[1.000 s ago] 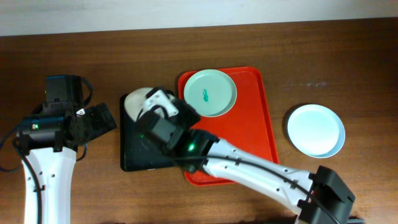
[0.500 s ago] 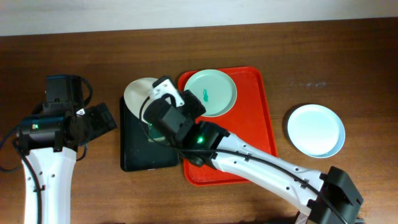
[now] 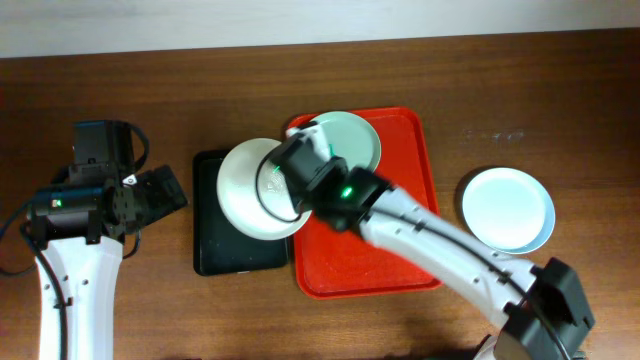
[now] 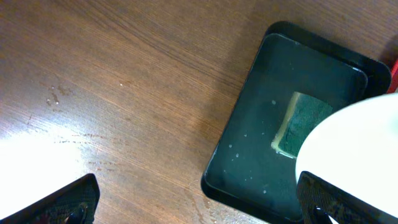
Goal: Clean dirty plates on tray and stack at the side
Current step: 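Carry the white plate right and stack it on the light blue plate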
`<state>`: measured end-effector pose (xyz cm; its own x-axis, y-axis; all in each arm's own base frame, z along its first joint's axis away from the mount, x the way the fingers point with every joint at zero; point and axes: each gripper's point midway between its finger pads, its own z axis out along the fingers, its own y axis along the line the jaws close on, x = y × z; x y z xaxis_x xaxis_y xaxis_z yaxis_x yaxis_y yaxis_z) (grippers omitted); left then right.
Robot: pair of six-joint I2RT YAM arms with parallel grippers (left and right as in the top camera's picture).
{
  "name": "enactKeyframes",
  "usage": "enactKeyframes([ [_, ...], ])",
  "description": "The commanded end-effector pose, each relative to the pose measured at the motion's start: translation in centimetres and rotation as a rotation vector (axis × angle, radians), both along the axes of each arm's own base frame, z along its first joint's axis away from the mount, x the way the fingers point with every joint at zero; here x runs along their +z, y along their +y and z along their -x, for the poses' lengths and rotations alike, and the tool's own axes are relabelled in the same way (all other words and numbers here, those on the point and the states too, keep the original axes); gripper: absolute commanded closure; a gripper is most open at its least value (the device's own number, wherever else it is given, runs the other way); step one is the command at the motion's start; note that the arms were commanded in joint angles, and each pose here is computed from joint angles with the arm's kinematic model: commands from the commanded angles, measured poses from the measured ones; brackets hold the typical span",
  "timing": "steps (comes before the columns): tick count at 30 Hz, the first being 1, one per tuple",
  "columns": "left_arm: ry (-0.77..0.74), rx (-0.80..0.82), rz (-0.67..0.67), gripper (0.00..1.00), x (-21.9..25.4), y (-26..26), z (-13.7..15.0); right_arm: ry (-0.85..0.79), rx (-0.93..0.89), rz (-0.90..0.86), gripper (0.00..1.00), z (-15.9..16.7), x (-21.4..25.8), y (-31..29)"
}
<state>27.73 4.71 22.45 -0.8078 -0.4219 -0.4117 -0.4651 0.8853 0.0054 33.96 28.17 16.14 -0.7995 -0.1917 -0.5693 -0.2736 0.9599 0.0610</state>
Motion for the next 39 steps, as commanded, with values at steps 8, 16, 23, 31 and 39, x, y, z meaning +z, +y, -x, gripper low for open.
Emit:
enactKeyframes([
  [8, -0.023, 0.013, -0.014, 0.01, 0.7, 0.4, 0.0, 0.433, -0.225, -0.467, 0.96, -2.4, 0.8, -12.1],
  [16, -0.023, 0.013, -0.014, 0.01, 0.7, 0.4, 0.0, 0.444, -0.749, -0.365, 0.96, -0.9, -1.9, -34.3],
  [23, -0.023, 0.013, -0.014, 0.01, 0.7, 0.4, 0.0, 0.563, -1.081, -0.408, 0.96, 7.0, -6.9, -43.8],
  [31, -0.023, 0.013, -0.014, 0.01, 0.7, 0.4, 0.0, 0.618, -1.14, -0.527, 0.84, 10.4, -12.2, -43.0],
  [39, -0.023, 0.013, -0.014, 0.01, 0.7, 0.4, 0.0, 0.6, -0.973, -0.497, 0.47, 8.4, -6.6, -39.8],
])
